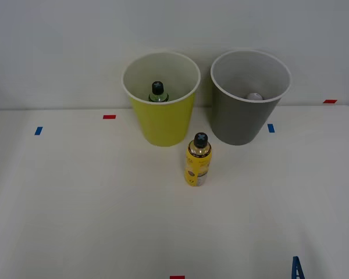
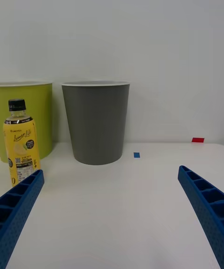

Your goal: Put cans in the gray bin, plastic bottles in the light green bin

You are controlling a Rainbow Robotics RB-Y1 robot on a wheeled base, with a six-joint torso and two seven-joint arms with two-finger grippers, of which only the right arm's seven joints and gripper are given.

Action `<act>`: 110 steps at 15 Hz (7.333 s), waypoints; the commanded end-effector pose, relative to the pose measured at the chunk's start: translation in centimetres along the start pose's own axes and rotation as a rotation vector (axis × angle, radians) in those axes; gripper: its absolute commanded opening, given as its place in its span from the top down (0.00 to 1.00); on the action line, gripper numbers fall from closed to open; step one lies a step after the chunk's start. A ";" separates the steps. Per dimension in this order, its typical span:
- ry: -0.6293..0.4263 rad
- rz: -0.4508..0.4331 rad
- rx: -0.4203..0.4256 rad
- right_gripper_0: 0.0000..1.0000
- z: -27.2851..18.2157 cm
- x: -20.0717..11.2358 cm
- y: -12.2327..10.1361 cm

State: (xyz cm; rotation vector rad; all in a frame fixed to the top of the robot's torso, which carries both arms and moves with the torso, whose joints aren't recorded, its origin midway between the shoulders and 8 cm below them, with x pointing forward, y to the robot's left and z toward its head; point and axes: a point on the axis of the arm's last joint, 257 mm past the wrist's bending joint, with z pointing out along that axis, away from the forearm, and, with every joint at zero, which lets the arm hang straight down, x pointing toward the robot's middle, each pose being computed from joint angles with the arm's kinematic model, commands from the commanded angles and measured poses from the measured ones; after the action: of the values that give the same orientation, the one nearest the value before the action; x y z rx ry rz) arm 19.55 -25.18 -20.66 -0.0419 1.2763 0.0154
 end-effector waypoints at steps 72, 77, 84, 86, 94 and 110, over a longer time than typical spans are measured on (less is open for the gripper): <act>0.072 0.032 -0.274 0.00 12.0 6.3 11.9; 0.111 0.031 -0.287 0.00 17.6 6.9 15.5; 0.159 0.015 -0.279 0.00 22.5 7.9 18.1; 0.152 0.009 -0.275 0.00 23.2 9.0 17.9; 0.178 -0.032 -0.287 0.00 25.8 9.2 18.6; 0.156 -0.032 -0.297 0.00 26.7 8.3 19.1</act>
State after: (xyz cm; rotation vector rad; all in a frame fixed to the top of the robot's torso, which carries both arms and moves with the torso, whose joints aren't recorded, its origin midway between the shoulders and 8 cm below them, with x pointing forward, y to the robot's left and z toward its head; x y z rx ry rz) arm 46.68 -4.86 -21.28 -0.3245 1.4200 0.1846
